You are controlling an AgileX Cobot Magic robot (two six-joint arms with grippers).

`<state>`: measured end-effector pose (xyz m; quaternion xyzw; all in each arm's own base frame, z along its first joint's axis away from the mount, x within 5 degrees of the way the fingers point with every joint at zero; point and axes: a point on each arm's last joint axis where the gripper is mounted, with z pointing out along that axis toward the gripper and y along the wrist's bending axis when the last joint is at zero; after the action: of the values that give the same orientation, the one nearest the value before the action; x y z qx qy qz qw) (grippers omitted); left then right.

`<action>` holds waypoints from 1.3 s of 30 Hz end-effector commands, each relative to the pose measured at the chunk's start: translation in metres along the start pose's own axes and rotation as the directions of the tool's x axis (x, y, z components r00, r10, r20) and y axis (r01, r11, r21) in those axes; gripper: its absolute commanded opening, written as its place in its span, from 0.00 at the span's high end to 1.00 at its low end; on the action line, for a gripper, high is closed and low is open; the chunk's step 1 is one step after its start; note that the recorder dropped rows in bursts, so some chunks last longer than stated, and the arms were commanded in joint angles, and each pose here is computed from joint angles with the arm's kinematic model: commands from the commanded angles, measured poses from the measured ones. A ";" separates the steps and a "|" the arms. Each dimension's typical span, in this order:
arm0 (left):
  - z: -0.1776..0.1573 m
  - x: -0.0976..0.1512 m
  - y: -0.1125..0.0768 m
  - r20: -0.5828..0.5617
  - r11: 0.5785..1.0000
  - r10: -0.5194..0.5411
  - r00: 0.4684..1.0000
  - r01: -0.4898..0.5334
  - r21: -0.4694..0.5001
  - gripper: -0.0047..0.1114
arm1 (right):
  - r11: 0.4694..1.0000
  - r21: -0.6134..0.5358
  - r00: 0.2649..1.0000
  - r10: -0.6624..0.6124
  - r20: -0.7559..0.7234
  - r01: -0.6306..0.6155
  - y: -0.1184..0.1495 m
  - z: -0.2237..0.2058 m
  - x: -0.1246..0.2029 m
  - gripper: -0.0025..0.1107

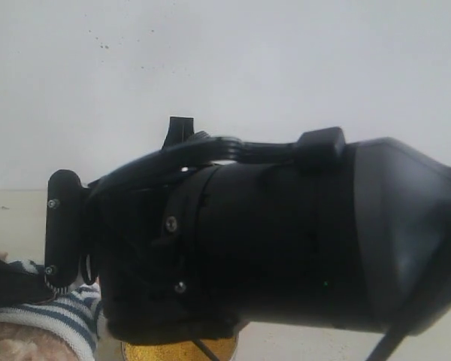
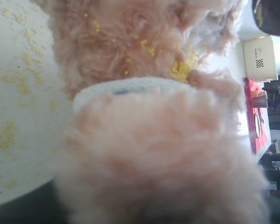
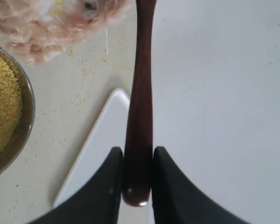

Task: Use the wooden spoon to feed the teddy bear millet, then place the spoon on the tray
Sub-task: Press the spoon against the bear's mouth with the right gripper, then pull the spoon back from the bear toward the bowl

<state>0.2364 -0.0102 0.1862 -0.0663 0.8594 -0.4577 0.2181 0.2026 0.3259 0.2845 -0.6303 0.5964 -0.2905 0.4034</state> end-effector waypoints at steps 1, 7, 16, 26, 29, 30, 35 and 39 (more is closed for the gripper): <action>-0.001 0.000 -0.002 0.011 0.999 -0.009 1.000 0.009 0.032 0.92 | 1.000 0.025 1.000 -0.012 -0.015 0.013 -0.002 -0.002 0.002 0.98; -0.001 0.000 -0.002 0.011 0.999 -0.009 1.000 0.009 0.032 0.92 | 0.989 0.091 0.991 -0.110 -0.075 0.116 0.005 0.004 0.003 0.98; -0.001 -0.002 -0.004 0.040 0.999 -0.003 0.999 0.001 0.048 0.92 | 0.988 0.152 0.999 0.000 -0.034 0.006 0.017 0.003 0.002 0.98; -0.001 -0.007 -0.002 0.089 0.999 -0.001 0.996 -0.002 0.032 0.92 | 0.962 0.155 0.973 0.230 -0.015 -0.226 -0.010 0.008 0.023 0.98; -0.001 -0.008 -0.001 0.106 1.000 -0.006 0.994 0.004 0.020 0.92 | 0.940 0.084 0.942 0.335 -0.030 -0.331 -0.020 0.013 0.039 0.98; -0.001 -0.009 0.000 0.110 1.000 -0.007 0.994 0.006 0.012 0.92 | 0.929 0.054 0.928 0.368 -0.049 -0.366 -0.023 0.015 0.046 0.98; -0.002 -0.012 0.004 0.154 0.999 -0.020 0.988 0.025 -0.032 0.92 | 0.882 -0.146 0.883 0.411 -0.227 -0.448 -0.027 0.029 0.086 0.98; -0.002 -0.015 0.006 0.185 0.998 -0.034 0.982 0.044 -0.048 0.92 | 0.823 -0.360 0.883 0.319 -0.345 -0.439 -0.018 0.035 0.110 0.98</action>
<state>0.2478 -0.0022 0.1855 -0.1160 0.8532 -0.4282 0.2744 0.2573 0.2342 0.2744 -0.4981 0.7969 -0.1869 0.2863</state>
